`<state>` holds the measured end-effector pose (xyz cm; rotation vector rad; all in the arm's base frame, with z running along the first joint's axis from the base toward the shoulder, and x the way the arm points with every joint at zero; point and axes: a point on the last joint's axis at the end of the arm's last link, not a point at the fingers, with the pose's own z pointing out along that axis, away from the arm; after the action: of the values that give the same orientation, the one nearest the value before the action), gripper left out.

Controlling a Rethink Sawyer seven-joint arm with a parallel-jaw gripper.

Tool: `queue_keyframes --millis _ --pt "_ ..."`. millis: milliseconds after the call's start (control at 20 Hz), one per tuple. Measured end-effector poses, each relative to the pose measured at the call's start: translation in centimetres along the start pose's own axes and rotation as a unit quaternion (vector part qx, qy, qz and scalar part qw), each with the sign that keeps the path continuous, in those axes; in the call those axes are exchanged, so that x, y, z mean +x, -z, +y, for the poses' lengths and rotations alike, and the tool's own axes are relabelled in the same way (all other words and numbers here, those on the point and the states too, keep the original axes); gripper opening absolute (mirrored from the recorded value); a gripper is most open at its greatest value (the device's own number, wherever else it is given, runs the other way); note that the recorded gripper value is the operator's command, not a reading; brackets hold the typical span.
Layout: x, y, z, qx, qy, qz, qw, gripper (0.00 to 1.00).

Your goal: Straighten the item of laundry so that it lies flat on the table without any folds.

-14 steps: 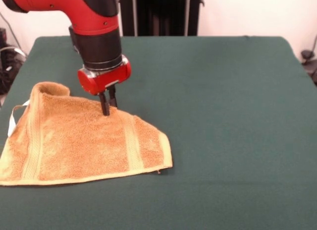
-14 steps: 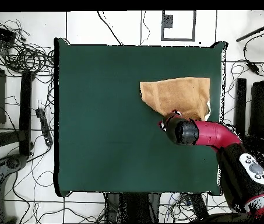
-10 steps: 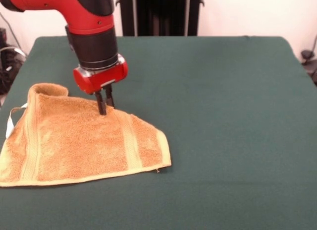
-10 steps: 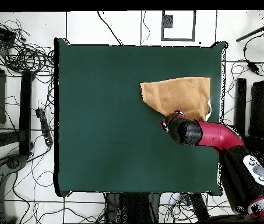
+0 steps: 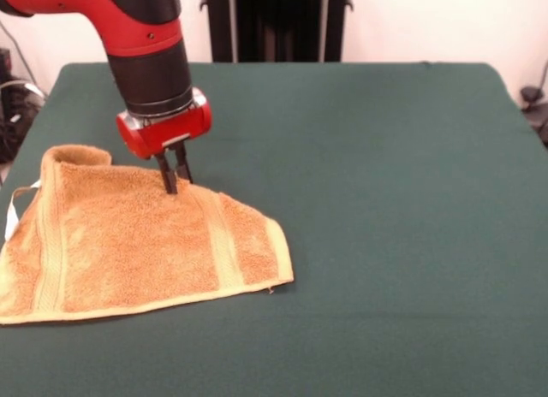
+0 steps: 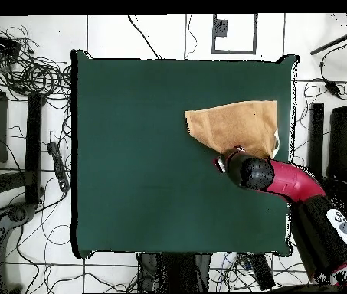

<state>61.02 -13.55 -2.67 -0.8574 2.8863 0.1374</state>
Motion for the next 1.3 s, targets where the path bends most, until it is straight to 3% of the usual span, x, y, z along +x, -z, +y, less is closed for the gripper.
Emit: queue_keyframes --millis 350,750,850,950,1050,1300 --pt "0.4 0.2 0.0 -0.022 -0.027 0.013 0.9993 0.0" --pt "1.1 0.6 0.8 -0.076 -0.059 0.048 0.9942 0.0" --pt "1.3 0.6 1.2 -0.097 -0.068 0.059 0.9913 0.0" --pt "1.6 0.6 2.1 -0.131 -0.08 0.074 0.9853 0.0" --pt "1.6 0.5 2.4 -0.141 -0.085 0.078 0.9832 0.0" --pt "1.8 0.3 4.0 -0.199 -0.119 0.089 0.9687 0.0"
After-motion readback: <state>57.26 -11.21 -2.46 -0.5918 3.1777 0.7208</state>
